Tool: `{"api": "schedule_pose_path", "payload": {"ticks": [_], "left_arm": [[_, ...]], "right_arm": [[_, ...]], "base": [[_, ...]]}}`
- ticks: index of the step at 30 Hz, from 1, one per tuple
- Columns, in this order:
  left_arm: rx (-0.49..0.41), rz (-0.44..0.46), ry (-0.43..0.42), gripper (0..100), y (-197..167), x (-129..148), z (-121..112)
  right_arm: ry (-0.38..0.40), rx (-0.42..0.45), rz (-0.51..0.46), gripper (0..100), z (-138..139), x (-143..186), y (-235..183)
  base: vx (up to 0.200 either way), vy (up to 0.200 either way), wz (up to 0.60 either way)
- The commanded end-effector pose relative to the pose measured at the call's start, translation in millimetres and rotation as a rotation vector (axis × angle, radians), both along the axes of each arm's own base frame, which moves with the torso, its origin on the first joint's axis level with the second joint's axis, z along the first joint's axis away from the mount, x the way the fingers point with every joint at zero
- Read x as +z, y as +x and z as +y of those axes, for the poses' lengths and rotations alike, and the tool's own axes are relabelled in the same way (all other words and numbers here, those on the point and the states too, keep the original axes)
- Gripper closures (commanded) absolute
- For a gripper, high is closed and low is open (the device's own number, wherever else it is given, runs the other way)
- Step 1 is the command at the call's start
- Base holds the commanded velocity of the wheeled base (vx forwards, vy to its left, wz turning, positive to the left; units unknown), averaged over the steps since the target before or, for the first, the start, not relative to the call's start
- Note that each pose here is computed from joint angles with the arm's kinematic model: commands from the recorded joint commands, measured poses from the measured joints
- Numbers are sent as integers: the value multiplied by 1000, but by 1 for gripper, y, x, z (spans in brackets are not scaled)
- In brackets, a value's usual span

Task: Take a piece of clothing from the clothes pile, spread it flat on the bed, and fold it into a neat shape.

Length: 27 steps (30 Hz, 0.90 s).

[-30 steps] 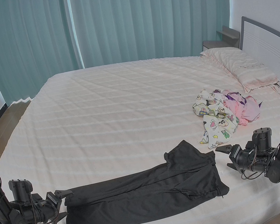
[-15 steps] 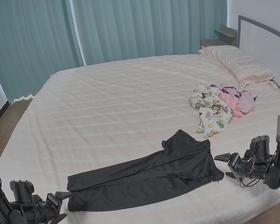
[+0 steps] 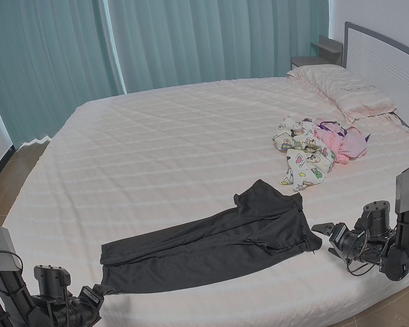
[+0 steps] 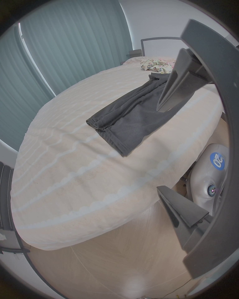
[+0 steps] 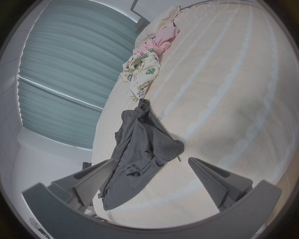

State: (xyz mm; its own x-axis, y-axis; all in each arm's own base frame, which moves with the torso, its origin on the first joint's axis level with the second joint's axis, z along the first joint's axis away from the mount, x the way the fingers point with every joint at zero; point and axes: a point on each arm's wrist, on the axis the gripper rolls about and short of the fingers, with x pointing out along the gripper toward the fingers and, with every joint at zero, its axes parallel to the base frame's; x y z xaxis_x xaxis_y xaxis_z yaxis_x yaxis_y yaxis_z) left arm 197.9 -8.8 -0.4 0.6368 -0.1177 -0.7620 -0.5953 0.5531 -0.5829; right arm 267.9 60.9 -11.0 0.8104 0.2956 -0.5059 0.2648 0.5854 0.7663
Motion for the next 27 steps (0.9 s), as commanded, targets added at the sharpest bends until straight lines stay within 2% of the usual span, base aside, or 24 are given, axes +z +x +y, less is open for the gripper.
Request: {"api": "schedule_pose_path", "payload": {"ticks": [1, 2, 3, 10, 20, 21, 27], "left_arm": [[-16, 18, -2, 0, 6, -7, -8], [-16, 18, -2, 0, 6, -7, -8], [16, 13, 47, 0, 17, -13, -10], [61, -3, 107, 0, 38, -24, -12], [73, -28, 131, 0, 51, -29, -21], [83, -27, 143, 100, 52, -30, -20], [115, -25, 143, 100, 50, -30, -20]], "right_arm": [[-11, 13, 30, 0, 4, -9, -2], [-11, 13, 30, 0, 4, -9, -2], [-11, 15, 23, 0, 5, -9, -1], [-13, 18, 25, 0, 7, -9, -2], [-16, 28, 28, 0, 10, -10, -3], [-17, 28, 31, 0, 9, -10, -3], [-27, 37, 44, 0, 11, -14, -4]], "base": [[0, 0, 0], [0, 0, 0], [0, 0, 0], [0, 0, 0], [0, 0, 0], [0, 0, 0], [0, 0, 0]]}}
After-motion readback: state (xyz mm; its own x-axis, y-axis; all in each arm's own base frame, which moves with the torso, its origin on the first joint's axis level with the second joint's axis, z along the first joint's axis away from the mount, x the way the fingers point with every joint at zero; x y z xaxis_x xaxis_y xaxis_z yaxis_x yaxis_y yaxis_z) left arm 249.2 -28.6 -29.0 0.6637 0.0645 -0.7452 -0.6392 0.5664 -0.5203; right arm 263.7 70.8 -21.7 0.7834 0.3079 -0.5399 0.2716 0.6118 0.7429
